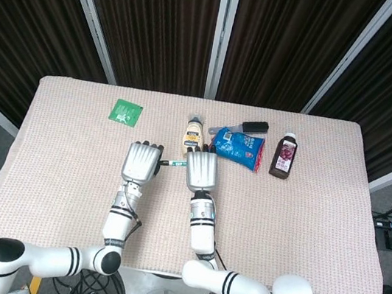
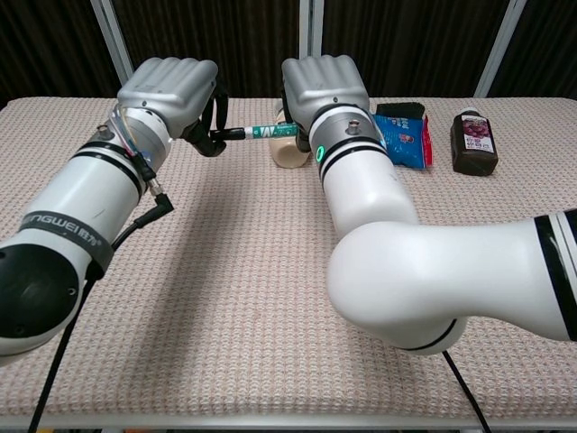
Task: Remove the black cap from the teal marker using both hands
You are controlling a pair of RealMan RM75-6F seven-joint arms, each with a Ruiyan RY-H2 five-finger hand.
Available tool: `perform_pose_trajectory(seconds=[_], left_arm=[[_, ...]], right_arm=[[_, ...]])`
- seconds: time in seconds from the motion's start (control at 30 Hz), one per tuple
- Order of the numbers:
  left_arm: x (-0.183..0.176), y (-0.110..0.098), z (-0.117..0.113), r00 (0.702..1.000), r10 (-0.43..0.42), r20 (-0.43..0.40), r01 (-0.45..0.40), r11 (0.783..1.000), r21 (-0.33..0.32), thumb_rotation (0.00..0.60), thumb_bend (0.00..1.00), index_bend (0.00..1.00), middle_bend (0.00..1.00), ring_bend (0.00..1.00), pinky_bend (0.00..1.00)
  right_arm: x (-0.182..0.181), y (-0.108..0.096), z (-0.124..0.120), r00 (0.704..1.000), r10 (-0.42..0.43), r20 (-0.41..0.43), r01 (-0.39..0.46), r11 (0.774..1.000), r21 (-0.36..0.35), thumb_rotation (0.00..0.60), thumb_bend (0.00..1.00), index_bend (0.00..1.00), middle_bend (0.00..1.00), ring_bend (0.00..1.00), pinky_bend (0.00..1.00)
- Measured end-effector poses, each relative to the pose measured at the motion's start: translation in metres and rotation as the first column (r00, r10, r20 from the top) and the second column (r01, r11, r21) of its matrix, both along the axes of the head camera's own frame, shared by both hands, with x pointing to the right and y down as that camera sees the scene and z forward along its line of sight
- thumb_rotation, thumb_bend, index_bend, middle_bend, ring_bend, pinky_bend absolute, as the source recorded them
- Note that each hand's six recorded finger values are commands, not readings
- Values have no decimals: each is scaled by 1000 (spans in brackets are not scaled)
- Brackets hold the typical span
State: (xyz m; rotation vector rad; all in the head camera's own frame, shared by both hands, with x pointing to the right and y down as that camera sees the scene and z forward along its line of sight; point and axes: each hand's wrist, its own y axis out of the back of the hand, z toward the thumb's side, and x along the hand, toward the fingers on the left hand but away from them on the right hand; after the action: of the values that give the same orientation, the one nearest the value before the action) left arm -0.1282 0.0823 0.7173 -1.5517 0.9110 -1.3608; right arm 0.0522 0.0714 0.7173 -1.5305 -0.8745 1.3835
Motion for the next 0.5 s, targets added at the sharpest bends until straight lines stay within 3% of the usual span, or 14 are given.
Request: perform_pose_trajectory(seconds=[0.5], left_arm=[[-10,0,1,1000,-18,-16,18,1000,13,600,314,651,674,605,672]], right_arm=[[11,-4,-1,1000,22,1,-22,1000,3,600,327,636,574,328,295]])
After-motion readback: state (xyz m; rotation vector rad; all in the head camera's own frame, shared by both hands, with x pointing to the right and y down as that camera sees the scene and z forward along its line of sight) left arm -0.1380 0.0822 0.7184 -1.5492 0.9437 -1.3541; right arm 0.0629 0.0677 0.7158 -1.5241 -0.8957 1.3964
